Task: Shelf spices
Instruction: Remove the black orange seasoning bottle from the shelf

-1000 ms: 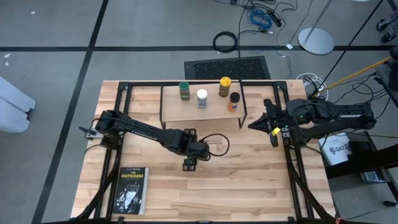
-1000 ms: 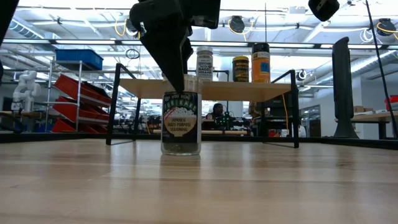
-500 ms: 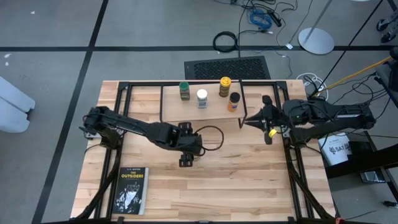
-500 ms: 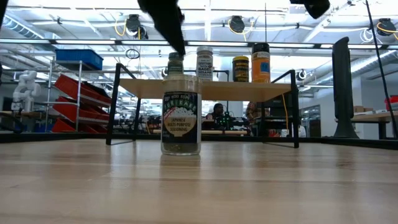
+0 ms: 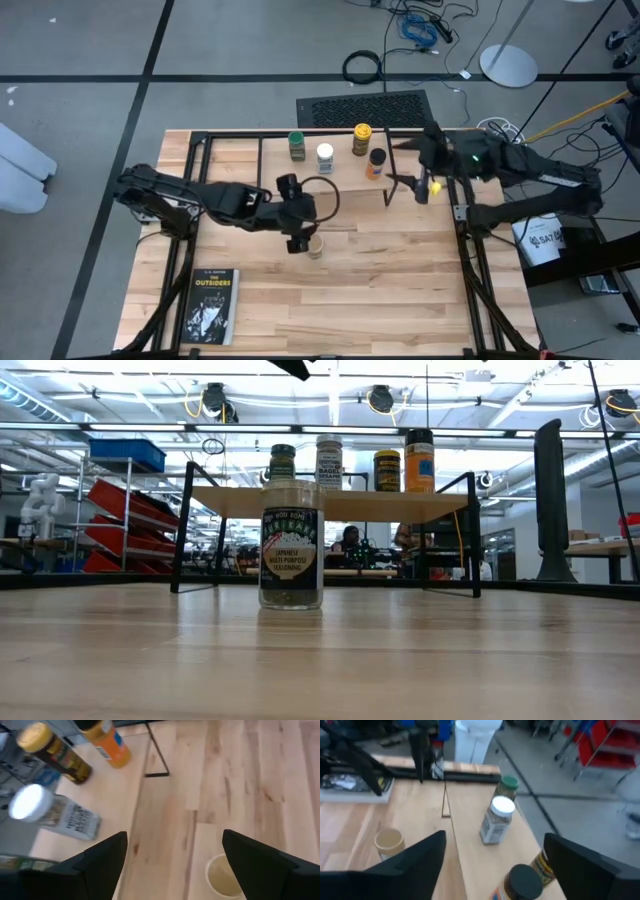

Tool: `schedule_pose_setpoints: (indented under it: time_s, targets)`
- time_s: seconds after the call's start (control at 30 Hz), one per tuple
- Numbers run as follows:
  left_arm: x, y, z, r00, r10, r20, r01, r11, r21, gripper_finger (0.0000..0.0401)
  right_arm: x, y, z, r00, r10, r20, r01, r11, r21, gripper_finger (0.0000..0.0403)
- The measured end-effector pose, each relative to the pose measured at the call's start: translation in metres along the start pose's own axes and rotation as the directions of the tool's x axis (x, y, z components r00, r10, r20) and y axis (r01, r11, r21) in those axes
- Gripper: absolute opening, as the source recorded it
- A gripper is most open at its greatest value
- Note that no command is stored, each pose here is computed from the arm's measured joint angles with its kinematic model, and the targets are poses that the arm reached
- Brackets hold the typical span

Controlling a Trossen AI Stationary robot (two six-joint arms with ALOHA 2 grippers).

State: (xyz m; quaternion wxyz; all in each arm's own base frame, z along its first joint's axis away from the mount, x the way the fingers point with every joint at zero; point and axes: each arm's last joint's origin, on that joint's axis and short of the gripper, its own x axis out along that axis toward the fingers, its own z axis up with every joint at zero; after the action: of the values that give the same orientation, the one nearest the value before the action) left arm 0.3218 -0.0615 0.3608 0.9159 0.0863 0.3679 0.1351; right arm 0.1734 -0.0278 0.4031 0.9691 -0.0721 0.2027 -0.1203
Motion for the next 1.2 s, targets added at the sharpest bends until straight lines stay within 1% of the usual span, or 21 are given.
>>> schedule_pose_setpoints:
  time_s: [0.07, 0.17, 0.37, 0.47, 0.6, 0.8, 1.0, 1.2]
  targets:
    - [0.0, 0.0, 0.001, 1.0, 0.011, 0.007, -0.011, 1.0, -0.004, 0.0336, 0.007, -0.008, 0.007, 0.998, 0.017, -0.064, -0.017, 1.0, 0.005, 0.0338]
    - [0.0, 0.0, 0.001, 1.0, 0.008, 0.006, -0.008, 1.0, -0.005, 0.0336, 0.02, -0.02, 0.016, 0.985, 0.027, -0.169, -0.028, 1.0, -0.005, 0.034]
    - [0.0, 0.0, 0.0, 1.0, 0.003, 0.002, -0.003, 1.0, -0.011, 0.0336, 0.045, -0.041, 0.032, 0.949, 0.035, -0.314, -0.042, 0.999, -0.016, 0.034]
    - [0.0, 0.0, -0.001, 1.0, 0.003, -0.005, -0.003, 1.0, -0.008, 0.0336, 0.058, -0.047, 0.03, 0.918, 0.062, -0.391, -0.069, 0.998, -0.006, 0.034]
    - [0.0, 0.001, -0.004, 0.999, 0.006, -0.038, -0.006, 1.0, -0.017, 0.0336, 0.074, -0.053, 0.02, 0.873, 0.071, -0.483, -0.073, 0.997, 0.014, 0.034]
    - [0.0, 0.001, -0.006, 0.998, 0.009, -0.058, -0.009, 1.0, -0.007, 0.0336, 0.091, -0.062, 0.009, 0.831, 0.072, -0.552, -0.063, 0.997, 0.035, 0.034]
    - [0.0, 0.001, -0.007, 0.998, 0.009, -0.062, -0.009, 1.0, -0.005, 0.0336, 0.105, -0.069, -0.001, 0.793, 0.141, -0.592, -0.101, 0.99, 0.1, 0.034]
    - [0.0, 0.001, -0.007, 0.998, 0.009, -0.062, -0.009, 1.0, -0.005, 0.0336, 0.117, -0.068, -0.009, 0.754, 0.167, -0.635, -0.121, 0.986, 0.115, 0.034]
